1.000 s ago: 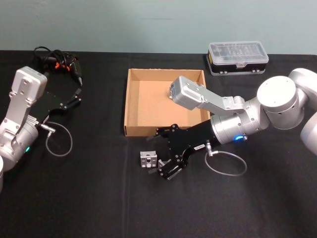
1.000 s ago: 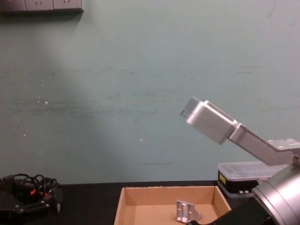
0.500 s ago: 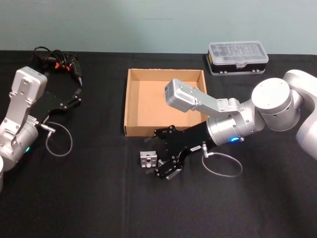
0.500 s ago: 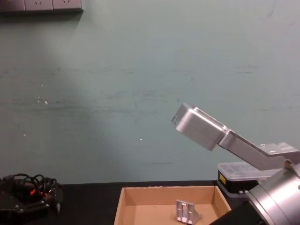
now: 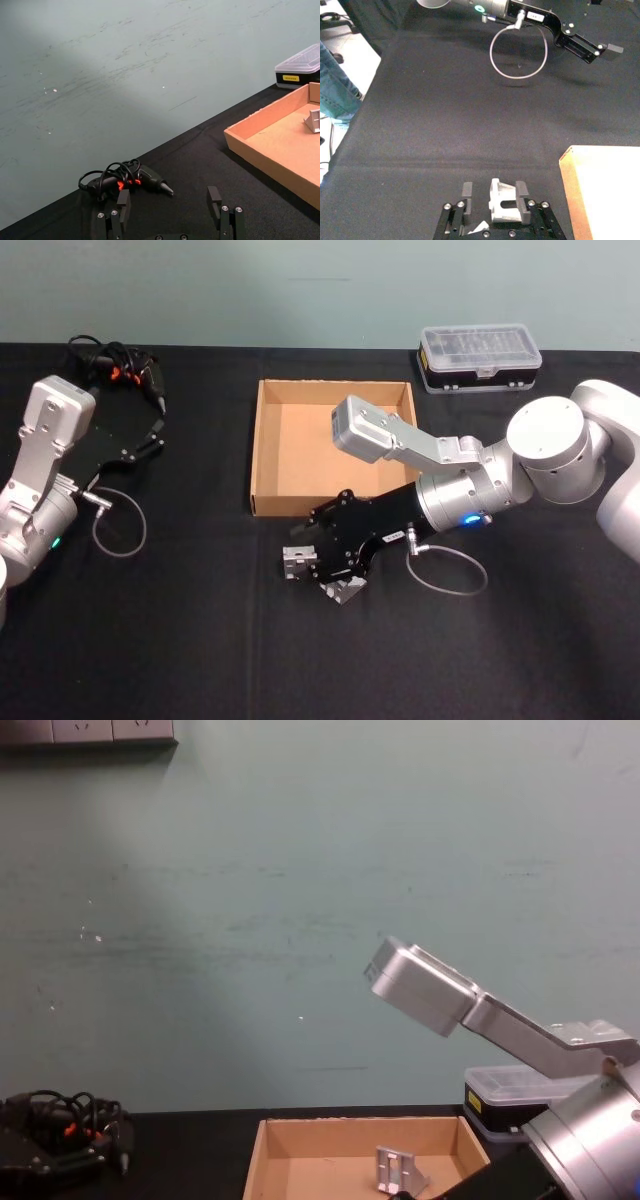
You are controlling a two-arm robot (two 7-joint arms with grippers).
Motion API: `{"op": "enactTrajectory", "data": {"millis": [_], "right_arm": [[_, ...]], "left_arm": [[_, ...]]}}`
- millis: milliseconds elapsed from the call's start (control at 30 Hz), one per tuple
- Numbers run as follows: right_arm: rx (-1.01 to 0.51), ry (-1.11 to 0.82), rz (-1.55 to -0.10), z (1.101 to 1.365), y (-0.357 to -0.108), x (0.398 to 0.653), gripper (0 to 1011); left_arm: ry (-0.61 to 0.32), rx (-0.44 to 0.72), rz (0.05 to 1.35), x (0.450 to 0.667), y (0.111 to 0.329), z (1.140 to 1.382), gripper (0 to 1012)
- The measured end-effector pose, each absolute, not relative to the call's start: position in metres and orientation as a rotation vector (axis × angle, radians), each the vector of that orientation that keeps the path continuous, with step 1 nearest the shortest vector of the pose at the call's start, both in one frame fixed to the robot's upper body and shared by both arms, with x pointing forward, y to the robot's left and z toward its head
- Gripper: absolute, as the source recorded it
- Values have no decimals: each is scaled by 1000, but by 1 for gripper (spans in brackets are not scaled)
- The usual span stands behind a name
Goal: Use one hand to pick up the angle iron from the table and place it into the box.
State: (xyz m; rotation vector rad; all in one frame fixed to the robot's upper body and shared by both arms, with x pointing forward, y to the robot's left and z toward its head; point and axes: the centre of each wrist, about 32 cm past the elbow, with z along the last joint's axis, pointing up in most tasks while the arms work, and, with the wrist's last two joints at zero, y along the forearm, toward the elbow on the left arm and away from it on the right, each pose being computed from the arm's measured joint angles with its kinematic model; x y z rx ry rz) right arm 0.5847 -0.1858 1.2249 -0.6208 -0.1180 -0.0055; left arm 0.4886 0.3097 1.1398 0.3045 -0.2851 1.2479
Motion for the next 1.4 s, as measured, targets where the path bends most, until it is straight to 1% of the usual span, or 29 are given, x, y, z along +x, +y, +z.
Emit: {"op": "enactTrajectory", "data": {"millis": [33, 100, 167, 233, 300, 333, 367, 433, 500, 600, 1033, 1400], "right_arm": [[-623, -117, -7, 1225, -186, 585, 538], [-631, -116, -6, 1225, -187, 585, 481], [-638, -114, -3, 1225, -187, 585, 393], [-650, -110, 4, 1224, -188, 585, 362], [-662, -108, 10, 1222, -187, 585, 274], [-665, -107, 13, 1222, -187, 584, 255], [-667, -106, 16, 1221, -187, 584, 192], [-672, -104, 20, 1220, -186, 584, 164], [-672, -104, 23, 1219, -185, 584, 92], [-671, -106, 26, 1219, -184, 584, 71], [-658, -122, 31, 1219, -180, 586, 71], [-614, -137, -7, 1230, -186, 589, 70]], "left_arm": [[-285, 304, 1248, 489, 310, 1140, 1000], [-285, 304, 1248, 489, 310, 1140, 1000], [-285, 304, 1248, 489, 310, 1140, 1000], [-285, 304, 1248, 489, 310, 1140, 1000], [-285, 304, 1248, 489, 310, 1140, 1000], [-285, 304, 1248, 489, 310, 1140, 1000], [-285, 304, 1248, 489, 310, 1140, 1000], [-285, 304, 1248, 489, 310, 1140, 1000], [-285, 304, 1248, 489, 310, 1140, 1000], [-285, 304, 1248, 489, 310, 1140, 1000], [-285, 305, 1248, 489, 310, 1140, 1000], [-285, 304, 1248, 489, 310, 1140, 1000]]}}
